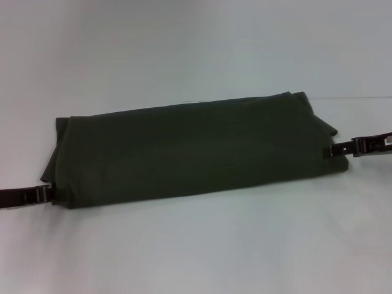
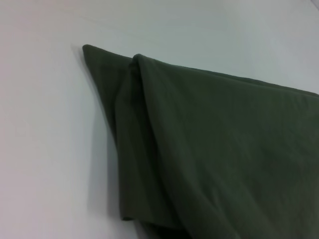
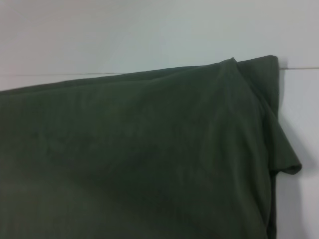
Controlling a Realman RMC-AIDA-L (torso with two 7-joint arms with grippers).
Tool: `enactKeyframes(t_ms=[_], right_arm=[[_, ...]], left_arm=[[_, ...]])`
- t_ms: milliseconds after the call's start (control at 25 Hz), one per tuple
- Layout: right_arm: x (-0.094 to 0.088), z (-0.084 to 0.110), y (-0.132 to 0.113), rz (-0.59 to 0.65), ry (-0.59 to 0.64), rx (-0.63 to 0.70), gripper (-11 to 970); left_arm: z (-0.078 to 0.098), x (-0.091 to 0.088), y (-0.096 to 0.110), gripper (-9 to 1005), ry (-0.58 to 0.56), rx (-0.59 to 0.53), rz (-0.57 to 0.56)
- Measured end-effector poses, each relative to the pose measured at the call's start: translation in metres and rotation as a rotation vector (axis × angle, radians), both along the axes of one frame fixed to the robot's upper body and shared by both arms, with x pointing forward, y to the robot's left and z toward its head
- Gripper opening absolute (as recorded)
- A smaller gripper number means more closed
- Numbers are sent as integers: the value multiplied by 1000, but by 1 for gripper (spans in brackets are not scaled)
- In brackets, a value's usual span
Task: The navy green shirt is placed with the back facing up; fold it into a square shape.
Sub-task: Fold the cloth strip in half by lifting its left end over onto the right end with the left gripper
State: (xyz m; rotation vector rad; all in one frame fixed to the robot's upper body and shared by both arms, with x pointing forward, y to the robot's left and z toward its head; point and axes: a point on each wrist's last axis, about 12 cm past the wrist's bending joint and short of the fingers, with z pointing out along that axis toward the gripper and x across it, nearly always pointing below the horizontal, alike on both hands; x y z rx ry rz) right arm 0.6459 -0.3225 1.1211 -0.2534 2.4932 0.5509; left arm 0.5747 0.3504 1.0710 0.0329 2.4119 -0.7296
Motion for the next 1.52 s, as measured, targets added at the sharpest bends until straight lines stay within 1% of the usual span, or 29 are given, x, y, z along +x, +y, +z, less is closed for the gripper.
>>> enactKeyframes(t_ms=[280,520,920,1240,1440,1520], right_arm=[[4,-13,14,-13,-17,-41,915],[3,-22,23,-12,-24,-51,911],[0,-32,27,-23,-23,-65,905],[-2,-34,26,-20,-21,-66,724],[-2,-34,25,-29,-22,-59,728],[-2,-33,23,-34,-24,-58,705]], left_arm=[[0,0,0,26,-2,2,2],[0,1,0,26,-3,3,3],[1,1,0,26,-5,5,0],[1,1,-1,25,-7,4,-3],[0,1,-1,25,-7,5,-3],[0,1,-1,25,-7,5,-2]])
